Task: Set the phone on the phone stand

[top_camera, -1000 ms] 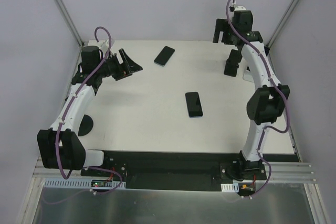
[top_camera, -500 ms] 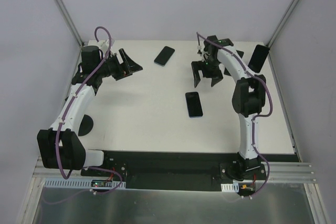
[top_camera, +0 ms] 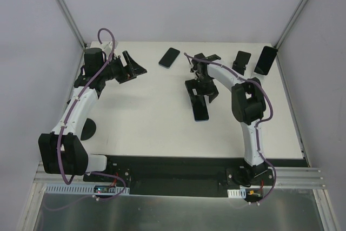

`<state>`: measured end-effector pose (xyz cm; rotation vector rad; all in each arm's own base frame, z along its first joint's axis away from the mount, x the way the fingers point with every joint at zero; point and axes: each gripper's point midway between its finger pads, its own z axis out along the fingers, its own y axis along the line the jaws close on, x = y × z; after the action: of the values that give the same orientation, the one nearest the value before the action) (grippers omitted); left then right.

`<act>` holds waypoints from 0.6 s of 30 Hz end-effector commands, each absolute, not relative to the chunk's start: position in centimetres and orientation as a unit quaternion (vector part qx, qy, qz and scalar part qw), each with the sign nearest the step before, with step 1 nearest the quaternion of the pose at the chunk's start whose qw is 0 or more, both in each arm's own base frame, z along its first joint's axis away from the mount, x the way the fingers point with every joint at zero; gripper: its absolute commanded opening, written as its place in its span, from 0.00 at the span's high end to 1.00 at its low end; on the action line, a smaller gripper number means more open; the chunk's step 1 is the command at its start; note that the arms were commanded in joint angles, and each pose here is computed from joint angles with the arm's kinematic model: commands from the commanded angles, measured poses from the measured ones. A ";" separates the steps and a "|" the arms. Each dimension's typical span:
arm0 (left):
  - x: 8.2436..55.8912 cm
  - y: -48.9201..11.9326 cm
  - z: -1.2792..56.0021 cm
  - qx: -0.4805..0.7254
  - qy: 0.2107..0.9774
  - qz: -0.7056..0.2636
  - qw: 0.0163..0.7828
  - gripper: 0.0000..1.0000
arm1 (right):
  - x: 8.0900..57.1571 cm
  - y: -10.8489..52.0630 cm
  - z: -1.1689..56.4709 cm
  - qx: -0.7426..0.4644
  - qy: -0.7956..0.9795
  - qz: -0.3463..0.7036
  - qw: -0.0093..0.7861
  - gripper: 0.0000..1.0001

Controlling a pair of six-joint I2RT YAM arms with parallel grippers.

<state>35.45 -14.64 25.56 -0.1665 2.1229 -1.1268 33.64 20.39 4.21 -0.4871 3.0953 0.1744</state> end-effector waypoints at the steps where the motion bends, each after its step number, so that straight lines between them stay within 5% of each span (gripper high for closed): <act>1: 35.4 -15.0 26.3 -0.049 0.814 -0.445 0.369 0.23 | 35.0 19.5 5.9 -0.121 0.992 0.014 0.028 0.04; 18: 35.4 -15.0 26.4 -0.047 0.813 -0.445 0.372 0.23 | 34.0 20.8 3.9 -0.125 0.992 0.022 -0.013 0.04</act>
<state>35.39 -14.64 25.31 -0.1704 2.1276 -1.1283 34.84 20.67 3.61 -0.4150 3.1010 0.0763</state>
